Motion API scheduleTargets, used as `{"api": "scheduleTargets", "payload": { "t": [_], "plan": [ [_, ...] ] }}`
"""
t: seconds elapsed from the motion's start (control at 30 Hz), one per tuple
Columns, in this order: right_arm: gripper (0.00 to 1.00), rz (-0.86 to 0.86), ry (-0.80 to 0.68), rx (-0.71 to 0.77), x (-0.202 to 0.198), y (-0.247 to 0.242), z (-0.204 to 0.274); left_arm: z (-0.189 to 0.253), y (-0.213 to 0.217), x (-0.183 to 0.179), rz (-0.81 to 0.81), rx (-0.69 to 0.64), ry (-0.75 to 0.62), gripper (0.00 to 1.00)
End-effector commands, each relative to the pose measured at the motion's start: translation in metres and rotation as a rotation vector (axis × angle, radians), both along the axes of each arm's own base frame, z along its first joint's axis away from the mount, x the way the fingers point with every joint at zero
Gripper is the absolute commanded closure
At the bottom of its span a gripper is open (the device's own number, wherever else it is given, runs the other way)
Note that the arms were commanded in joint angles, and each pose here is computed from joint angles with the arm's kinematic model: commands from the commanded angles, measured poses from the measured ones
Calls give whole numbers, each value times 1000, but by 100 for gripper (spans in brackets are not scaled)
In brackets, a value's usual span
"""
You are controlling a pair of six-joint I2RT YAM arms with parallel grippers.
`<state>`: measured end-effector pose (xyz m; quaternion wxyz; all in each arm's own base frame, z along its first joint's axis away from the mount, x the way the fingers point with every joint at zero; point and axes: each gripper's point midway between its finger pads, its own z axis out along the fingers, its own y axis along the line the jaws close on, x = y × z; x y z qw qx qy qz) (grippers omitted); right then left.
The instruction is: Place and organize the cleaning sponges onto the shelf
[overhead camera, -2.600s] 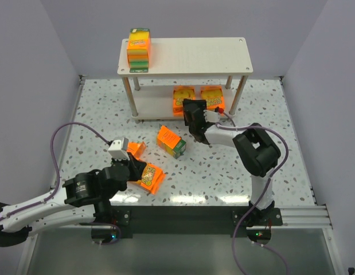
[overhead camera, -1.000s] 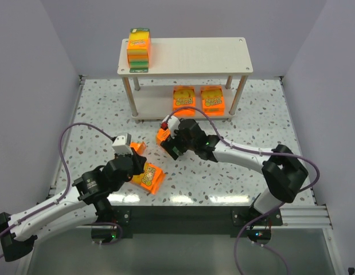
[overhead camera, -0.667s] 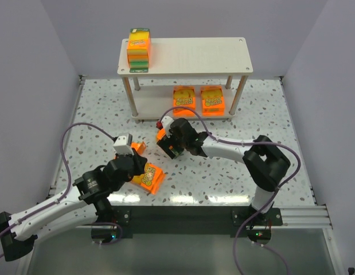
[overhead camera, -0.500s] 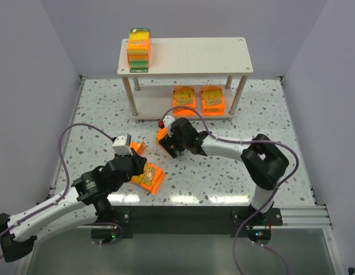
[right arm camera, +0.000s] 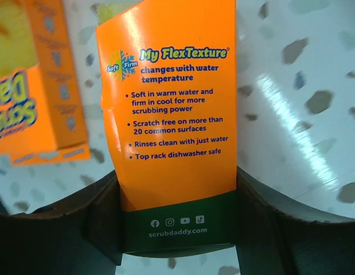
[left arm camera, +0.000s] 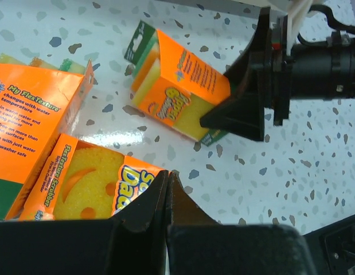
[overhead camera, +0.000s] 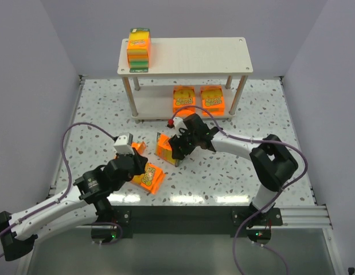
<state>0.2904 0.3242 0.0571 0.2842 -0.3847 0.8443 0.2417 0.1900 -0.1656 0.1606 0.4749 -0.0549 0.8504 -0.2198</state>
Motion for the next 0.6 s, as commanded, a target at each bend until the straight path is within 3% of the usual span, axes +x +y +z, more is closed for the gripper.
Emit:
{"api": "scheduleTargets", "payload": {
  "t": [0.0,0.17,0.23,0.27,0.3,0.37,0.57],
  "plan": [
    [59,144,206,125,-67,-2,24,9,-8,7,-20,-10,-45,100],
    [52,227,384,211,-114,-12,39,17,-32,20,-106,44,-102,100],
    [42,198,414,200,-112,-18,40,15,-45,25,-146,78,-94,100],
    [31,166,438,178,-112,-23,38,16,-51,28,-168,91,-109,100],
    [10,101,429,117,-101,-32,26,18,-57,30,-187,94,-114,100],
    [2,17,419,23,-87,-43,18,9,-72,33,-242,126,-103,100],
    [1,-270,276,-191,-26,-74,-1,4,-91,50,-265,187,-115,100]
  ]
}}
